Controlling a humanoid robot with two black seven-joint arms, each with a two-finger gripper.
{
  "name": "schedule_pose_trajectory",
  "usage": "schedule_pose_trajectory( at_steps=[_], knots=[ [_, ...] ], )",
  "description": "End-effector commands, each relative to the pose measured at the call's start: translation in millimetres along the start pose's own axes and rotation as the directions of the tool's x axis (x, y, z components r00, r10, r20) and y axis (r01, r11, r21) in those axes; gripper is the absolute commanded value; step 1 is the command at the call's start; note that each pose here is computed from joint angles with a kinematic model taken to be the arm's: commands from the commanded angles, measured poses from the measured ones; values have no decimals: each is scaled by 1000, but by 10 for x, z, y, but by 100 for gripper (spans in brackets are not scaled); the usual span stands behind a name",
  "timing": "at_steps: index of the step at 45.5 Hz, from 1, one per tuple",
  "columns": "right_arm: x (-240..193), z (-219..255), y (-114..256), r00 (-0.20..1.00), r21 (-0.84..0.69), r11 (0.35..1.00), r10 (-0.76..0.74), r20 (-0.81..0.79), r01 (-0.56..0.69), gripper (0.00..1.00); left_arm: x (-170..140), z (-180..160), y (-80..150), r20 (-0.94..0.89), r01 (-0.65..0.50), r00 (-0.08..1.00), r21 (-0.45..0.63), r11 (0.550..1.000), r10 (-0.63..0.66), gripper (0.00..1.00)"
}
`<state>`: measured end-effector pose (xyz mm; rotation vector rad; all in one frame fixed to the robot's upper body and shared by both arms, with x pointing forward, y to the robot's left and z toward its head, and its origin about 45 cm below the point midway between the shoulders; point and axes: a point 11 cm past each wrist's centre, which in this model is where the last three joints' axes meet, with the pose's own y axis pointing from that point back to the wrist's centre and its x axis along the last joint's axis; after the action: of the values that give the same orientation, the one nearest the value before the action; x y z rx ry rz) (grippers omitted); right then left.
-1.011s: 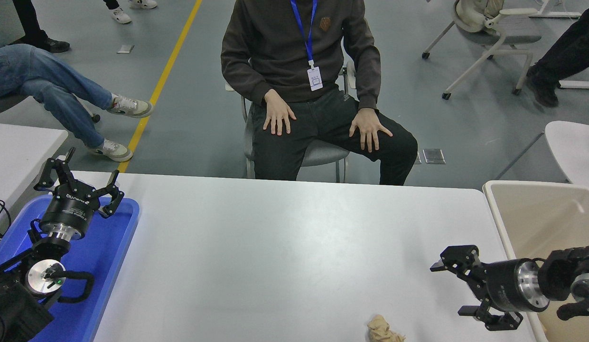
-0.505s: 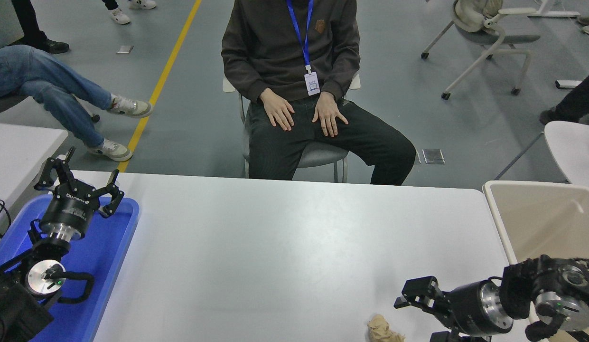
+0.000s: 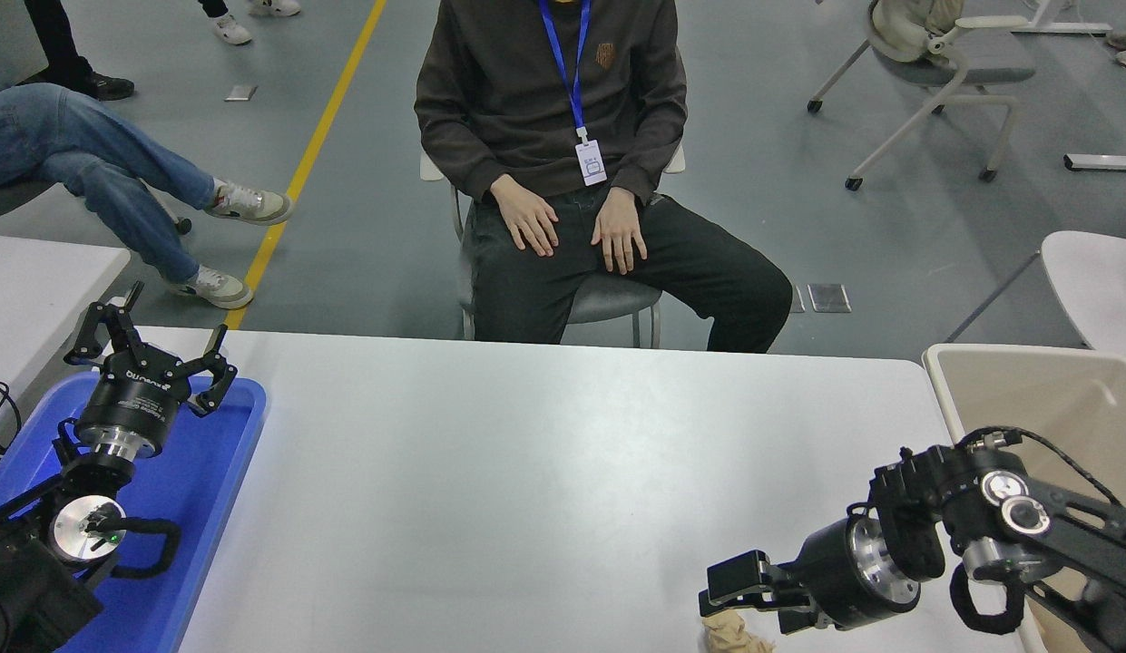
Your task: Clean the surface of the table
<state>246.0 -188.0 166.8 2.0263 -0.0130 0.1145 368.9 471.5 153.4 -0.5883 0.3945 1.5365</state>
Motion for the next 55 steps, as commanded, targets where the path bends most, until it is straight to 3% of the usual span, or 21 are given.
schedule_pose_trajectory(
  at_steps=[1, 26, 55],
  knots=[
    [-6, -267, -230, 975, -47, 998, 31, -218, -42, 100, -1, 0, 0, -1, 1, 1000, 0, 1000, -1, 100],
    [-68, 32, -528, 944, -194, 973, 60, -325, -128, 100, -1, 0, 0, -1, 1, 1000, 0, 1000, -1, 100],
    [-350, 383, -650, 958, -261, 958, 43, -285, -121, 100, 0, 0, 0, 0, 0, 1000, 0, 1000, 0, 100]
  ],
)
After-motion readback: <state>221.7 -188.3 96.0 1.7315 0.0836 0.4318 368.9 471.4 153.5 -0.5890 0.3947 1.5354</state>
